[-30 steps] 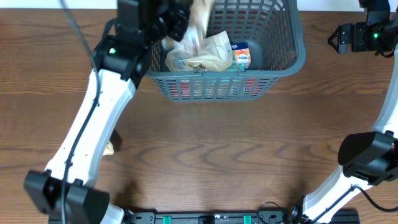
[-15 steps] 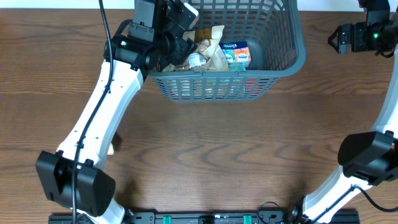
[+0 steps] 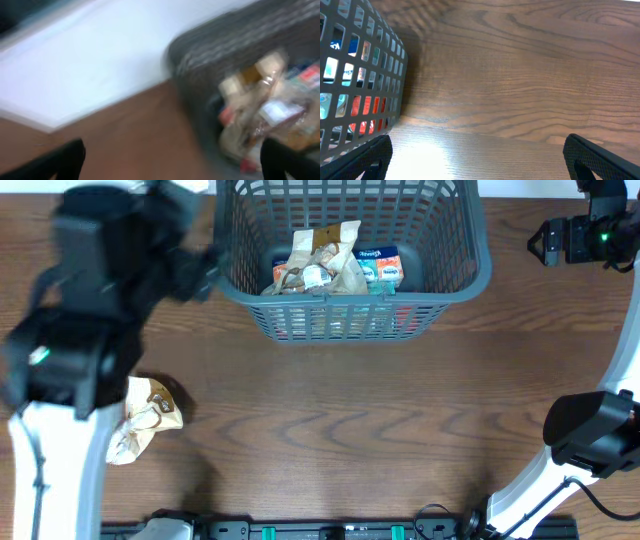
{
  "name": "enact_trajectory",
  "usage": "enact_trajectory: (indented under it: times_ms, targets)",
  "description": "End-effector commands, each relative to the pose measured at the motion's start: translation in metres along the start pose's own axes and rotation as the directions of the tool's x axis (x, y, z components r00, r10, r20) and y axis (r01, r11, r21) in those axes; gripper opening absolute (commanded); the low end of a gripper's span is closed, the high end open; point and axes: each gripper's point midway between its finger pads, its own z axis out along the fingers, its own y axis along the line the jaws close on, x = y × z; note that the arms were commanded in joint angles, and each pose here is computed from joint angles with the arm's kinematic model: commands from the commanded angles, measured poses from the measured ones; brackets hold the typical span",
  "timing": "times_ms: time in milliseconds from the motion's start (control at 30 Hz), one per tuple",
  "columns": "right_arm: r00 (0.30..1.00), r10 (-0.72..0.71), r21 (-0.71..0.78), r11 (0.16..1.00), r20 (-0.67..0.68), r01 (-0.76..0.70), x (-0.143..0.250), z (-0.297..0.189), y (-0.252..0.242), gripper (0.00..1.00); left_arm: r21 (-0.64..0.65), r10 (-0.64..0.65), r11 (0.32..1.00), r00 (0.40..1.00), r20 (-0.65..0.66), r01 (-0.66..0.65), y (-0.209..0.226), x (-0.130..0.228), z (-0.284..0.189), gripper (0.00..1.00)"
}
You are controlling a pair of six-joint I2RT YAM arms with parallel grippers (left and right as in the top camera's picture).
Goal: Pack container
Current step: 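Withdraw the left gripper from the basket toward the last bag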
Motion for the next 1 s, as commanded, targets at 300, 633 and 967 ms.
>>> enact_trajectory:
  times_ms: [300,633,967]
  targets:
    - [0.999,-0.026,-0.013,1.0,0.021,0.026,-0.004,-0.005,0.008,0.99,-0.213,-0.32,0.947,0.776,-0.544,0.241,0.03,0.155,-0.027,0.99]
    - [0.997,-0.035,-0.027,0.999,0.063,0.037,-0.014,-0.006,0.01,0.99,-0.255,-0.379,0.925,0.62,-0.687,0.282,0.003,0.232,-0.034,0.99]
    - [0.993,-0.048,-0.007,0.999,0.106,0.049,-0.025,-0.007,0.005,0.99,-0.23,-0.404,0.914,0.693,-0.597,0.334,-0.036,0.279,-0.08,0.99]
